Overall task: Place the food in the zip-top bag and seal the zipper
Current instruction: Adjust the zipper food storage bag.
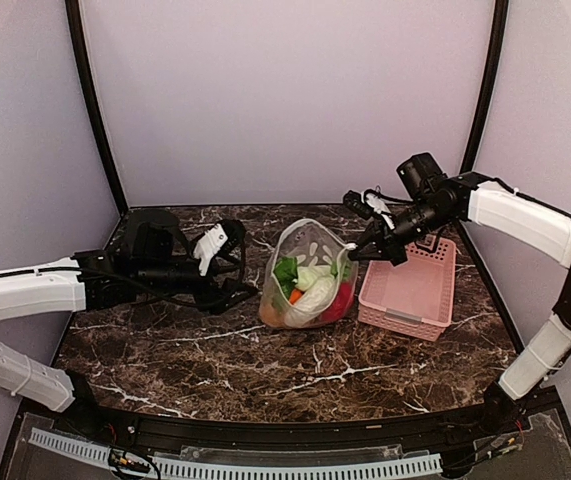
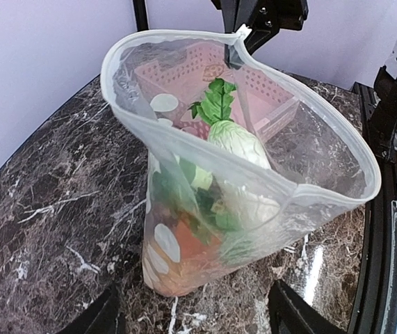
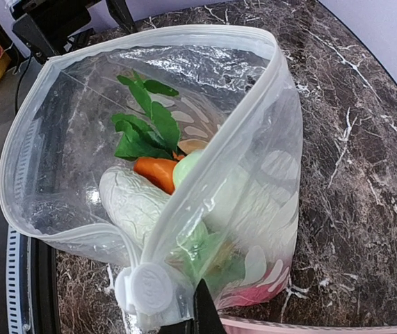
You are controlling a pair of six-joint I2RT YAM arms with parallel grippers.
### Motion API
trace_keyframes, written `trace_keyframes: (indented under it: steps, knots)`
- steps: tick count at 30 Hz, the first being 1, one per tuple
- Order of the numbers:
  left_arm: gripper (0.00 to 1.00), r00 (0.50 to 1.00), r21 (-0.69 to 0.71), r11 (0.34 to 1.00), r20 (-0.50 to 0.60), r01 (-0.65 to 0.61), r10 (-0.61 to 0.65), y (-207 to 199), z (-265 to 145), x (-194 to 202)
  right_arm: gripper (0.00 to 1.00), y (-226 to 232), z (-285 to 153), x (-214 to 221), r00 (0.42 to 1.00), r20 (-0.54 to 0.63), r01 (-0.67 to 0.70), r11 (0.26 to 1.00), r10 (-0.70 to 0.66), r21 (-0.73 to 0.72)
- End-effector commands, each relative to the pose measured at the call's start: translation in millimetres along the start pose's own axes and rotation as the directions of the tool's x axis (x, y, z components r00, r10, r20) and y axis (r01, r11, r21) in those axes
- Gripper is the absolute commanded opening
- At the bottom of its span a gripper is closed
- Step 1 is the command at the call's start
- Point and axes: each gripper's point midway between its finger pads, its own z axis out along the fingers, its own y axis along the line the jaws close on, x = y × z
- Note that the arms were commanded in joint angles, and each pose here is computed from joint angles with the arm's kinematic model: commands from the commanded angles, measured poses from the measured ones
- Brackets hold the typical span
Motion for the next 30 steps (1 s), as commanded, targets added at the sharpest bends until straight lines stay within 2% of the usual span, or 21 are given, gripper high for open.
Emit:
trace_keyframes:
  steps: [1,9,13,20,30]
  knots:
    - [0.68,0.989,0.032,0.993,0.101,-0.115,0.111,-6,14,-35,0.00,-5,2,-6,0.999,0.017,-0.036,0.999,0.036,-0.016]
    - [0.66,0.981,0.113,0.981,0.138,-0.156,0.140,-20,30,-45,0.00,-11,4,-7,0.998,0.021,-0.064,0.998,0.065,-0.022]
    - [0.65,0.973,0.102,0.976,0.153,-0.191,0.174,-30,32,-51,0.00,-11,4,-8,0.996,0.027,-0.080,0.996,0.081,-0.032]
    - [0.49,0.967,0.026,0.979,0.161,-0.204,0.197,-28,36,-58,0.00,-13,5,-7,0.995,0.030,-0.093,0.995,0.094,-0.038]
    - [0.51,0.969,0.052,0.970,0.085,-0.236,0.231,-34,54,-38,0.00,-18,2,-12,0.990,0.059,-0.127,0.990,0.131,-0.059]
